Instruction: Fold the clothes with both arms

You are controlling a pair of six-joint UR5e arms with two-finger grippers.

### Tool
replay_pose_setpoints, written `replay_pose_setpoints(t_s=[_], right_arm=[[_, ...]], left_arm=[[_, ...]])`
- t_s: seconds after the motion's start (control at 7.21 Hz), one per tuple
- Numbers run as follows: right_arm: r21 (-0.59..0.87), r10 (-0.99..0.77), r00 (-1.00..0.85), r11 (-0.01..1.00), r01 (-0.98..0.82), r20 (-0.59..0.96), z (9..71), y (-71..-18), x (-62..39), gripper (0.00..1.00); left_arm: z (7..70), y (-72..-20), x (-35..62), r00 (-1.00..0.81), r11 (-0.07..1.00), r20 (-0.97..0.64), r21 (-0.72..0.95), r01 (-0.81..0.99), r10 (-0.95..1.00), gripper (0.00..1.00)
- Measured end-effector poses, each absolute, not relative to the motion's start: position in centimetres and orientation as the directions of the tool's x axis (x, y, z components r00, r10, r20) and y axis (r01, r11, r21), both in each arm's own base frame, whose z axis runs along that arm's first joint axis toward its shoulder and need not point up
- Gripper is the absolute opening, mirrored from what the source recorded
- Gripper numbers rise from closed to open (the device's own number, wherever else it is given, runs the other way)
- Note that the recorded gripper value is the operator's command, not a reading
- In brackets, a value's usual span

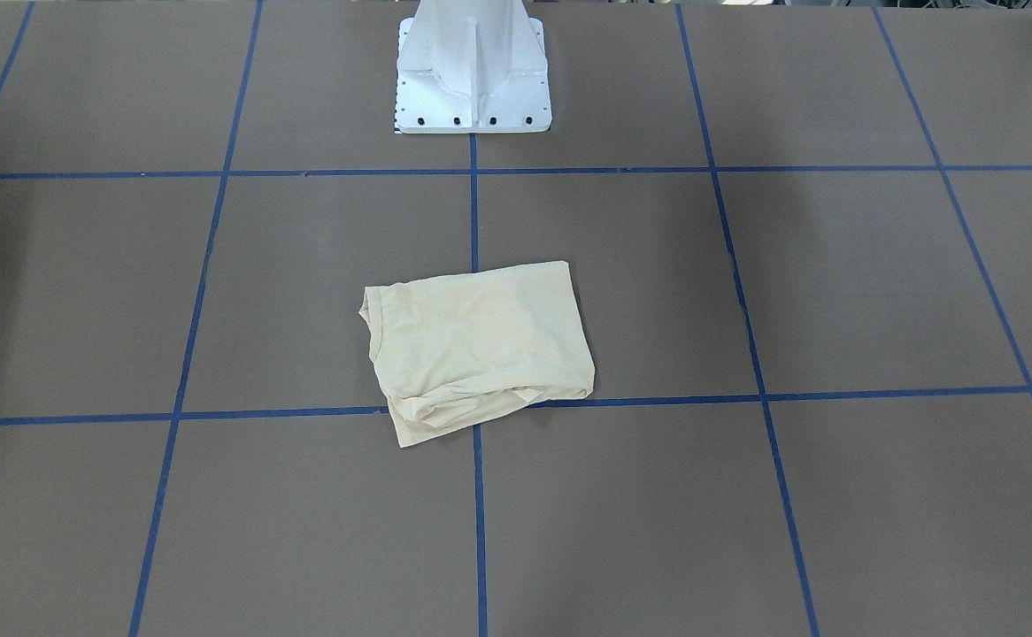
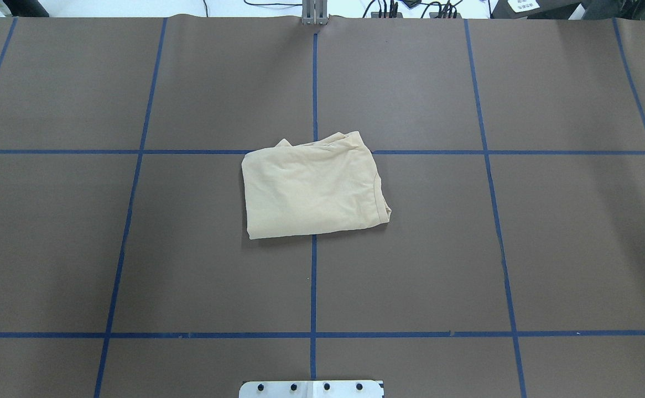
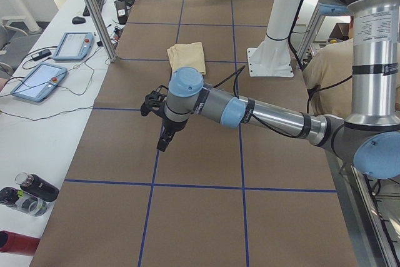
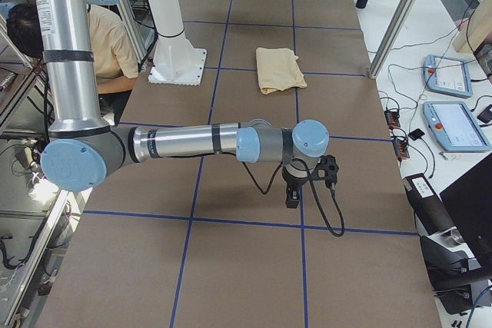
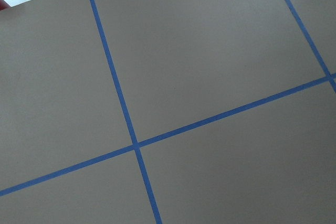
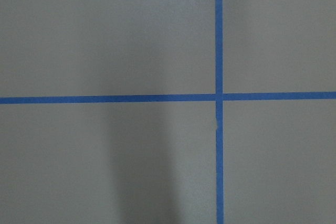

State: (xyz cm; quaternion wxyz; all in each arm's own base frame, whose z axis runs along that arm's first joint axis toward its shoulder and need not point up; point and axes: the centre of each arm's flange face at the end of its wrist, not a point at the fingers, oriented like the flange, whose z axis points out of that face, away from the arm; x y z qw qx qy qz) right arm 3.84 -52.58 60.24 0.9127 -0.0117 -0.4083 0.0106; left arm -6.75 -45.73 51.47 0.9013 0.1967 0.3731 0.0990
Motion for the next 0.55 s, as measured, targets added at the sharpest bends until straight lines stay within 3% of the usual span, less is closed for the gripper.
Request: replay_pose_setpoints(t_s=[0.55], right_arm=[[-0.025,0.03,0.66,1.0,-0.017,0.751,59.7,-52.7,4.0,1.0]], left_arm=[[49.2,-45.1,-7.2,0.707,0.886,-0.618,0.464,-0.023,0.342,1.0]])
